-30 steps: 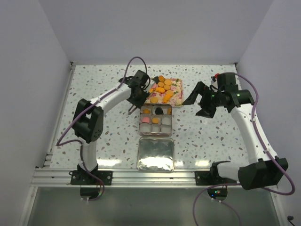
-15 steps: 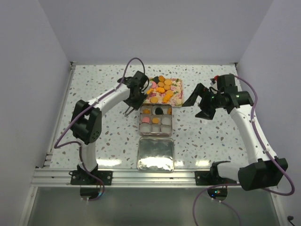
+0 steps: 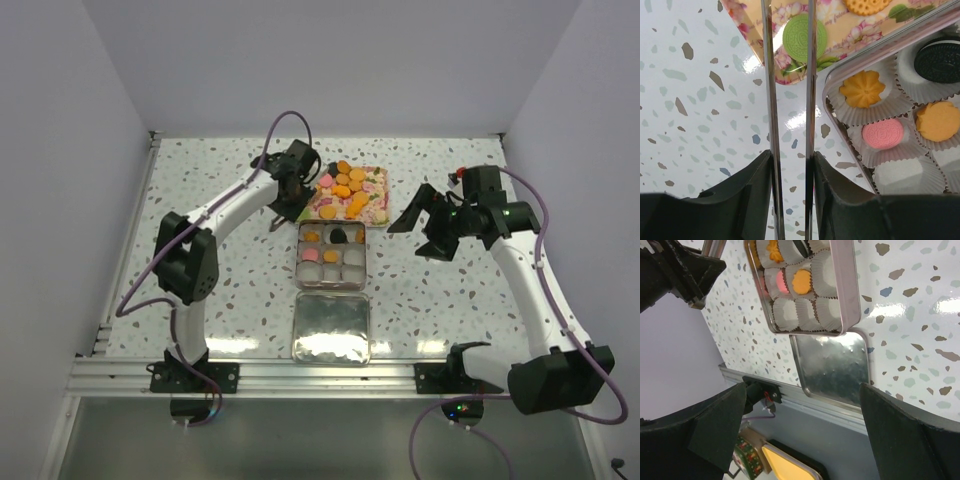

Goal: Pack the cookies

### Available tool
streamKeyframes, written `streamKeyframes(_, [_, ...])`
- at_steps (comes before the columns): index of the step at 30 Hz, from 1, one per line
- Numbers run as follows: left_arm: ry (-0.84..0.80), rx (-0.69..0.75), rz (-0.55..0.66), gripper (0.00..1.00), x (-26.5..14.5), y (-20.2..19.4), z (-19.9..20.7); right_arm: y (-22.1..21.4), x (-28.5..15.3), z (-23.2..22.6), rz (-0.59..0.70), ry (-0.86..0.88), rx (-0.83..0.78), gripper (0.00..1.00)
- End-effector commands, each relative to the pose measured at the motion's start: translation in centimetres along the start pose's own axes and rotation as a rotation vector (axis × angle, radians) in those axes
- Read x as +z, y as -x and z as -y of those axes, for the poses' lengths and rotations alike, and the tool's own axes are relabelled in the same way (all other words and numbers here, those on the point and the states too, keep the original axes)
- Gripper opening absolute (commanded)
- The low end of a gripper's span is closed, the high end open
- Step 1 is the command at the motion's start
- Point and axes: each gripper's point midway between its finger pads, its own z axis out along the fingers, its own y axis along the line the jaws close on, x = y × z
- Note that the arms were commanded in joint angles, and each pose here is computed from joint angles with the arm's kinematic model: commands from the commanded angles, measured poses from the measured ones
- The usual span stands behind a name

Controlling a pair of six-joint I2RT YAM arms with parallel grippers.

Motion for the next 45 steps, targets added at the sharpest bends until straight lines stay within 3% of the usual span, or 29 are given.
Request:
streamKeyframes(1, [-0.008,0.0,-0.005,0.39,-0.1,0.3,0.2,-0.2,-0.8,-0.8,0.009,0.041,-0.006,0.99])
streamKeyframes(7, [0.018,-0.008,0.002,0.33,-0.6,0.7,-0.3,-0.3,-0.9,-0.8,0.011,0.045,-0.01,0.99])
streamKeyframes(13, [0.049,-0.118,0.153,0.31,-5.0,4.0,-1.5,-0.3,-1.0,-0.9,0.014,0.05,-0.011,0.99])
streamKeyframes(20, [0.052,-0.143,0.224,0.31,-9.1,3.5,-1.7,-0.2,-0.9,-1.0,0.01,0.054,-0.022,0.99])
streamKeyframes(26, [-0.023,-0.098,0.313,0.31,-13.9,2.0,1.8,-0.2,-0.5,-0.9,-0.001,0.053,-0.028,0.99])
streamKeyframes(30, [-0.146,-0.046,0.335,0.31,-15.5,-0.4,6.4,-0.3,-0.6,-0.9,-0.001,0.055,-0.029,0.99])
streamKeyframes(37, [-0.343,-0.022,0.355,0.29,-16.3,-3.8,10.4,-1.4,-0.8,0.1,-0.012,0.044,-0.027,0.99])
streamKeyframes(45, [-0.419,0.051,0.299,0.29,-14.6,-4.7,13.2,-2.5,-0.5,1.0,-0.03,0.034,-0.018,0.99])
